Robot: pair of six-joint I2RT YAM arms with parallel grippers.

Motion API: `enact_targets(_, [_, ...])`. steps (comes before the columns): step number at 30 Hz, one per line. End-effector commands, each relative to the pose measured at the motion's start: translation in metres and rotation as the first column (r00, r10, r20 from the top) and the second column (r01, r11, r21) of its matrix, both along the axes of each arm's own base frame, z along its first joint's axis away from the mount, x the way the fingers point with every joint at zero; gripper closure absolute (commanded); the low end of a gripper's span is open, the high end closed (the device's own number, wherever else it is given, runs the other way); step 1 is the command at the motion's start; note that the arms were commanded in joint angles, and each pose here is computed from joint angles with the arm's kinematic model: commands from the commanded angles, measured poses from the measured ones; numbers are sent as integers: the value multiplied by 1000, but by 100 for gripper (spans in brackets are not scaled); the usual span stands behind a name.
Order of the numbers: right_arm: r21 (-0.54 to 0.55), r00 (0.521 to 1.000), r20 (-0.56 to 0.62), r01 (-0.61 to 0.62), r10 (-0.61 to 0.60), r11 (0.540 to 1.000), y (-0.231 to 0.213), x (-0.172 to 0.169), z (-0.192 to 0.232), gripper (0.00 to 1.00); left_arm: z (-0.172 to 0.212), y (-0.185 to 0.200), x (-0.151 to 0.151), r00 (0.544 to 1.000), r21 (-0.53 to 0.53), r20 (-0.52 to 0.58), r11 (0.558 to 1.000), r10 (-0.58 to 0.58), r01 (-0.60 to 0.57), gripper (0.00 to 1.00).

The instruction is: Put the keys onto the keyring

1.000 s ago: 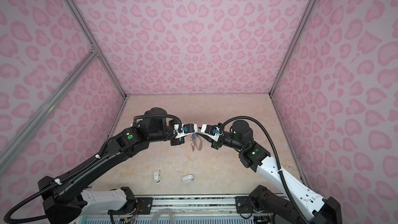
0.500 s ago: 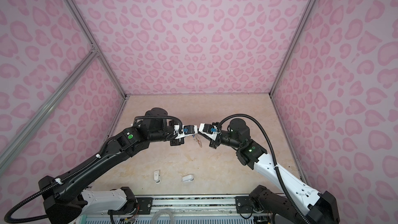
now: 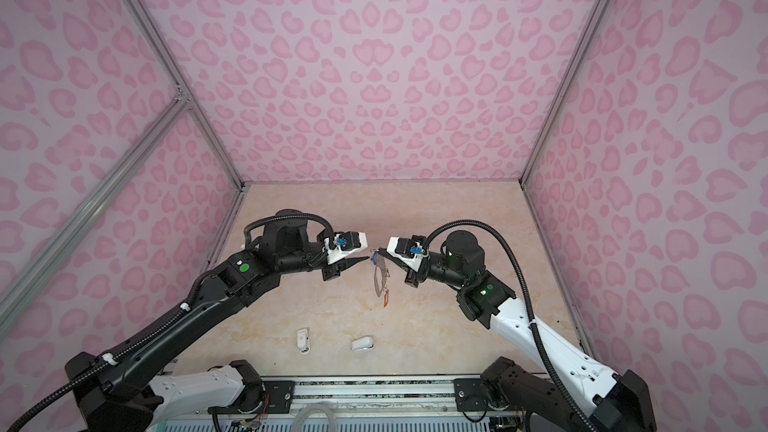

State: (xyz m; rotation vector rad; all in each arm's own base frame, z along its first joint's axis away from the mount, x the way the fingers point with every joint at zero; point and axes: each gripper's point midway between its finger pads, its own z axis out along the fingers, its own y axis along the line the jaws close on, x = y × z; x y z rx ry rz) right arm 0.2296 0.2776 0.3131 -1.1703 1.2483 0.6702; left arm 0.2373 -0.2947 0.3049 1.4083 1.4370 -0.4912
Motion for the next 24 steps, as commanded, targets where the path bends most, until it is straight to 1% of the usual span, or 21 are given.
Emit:
enact_targets(1, [85,999,32,-18,16,996,2,-2,20,100,15,-5,2,999,-134,-35,991,17,-22,54])
enact_targets(7, [108,1000,24,-23,20,994,3,-2,20,100,4,-4,-1,997,-164,-69,986,22,-33,53])
enact_targets(16, [121,1000,22,-19,17,992,3,-3,23,100,3,-11,-2,992,-225,-123,974,-1,-27,59])
enact_targets(19, [125,1000,24,-14,11,992,2,-4,24,100,6,-15,-3,992,-242,-125,970,-13,-18,60])
enact_targets(21, [126,1000,25,-12,9,992,1,-5,23,100,6,-17,-4,992,-243,-123,970,-18,-13,62])
enact_targets(24, [128,1000,26,2,-5,992,0,-5,23,100,5,-20,-6,992,-240,-120,971,-32,2,71])
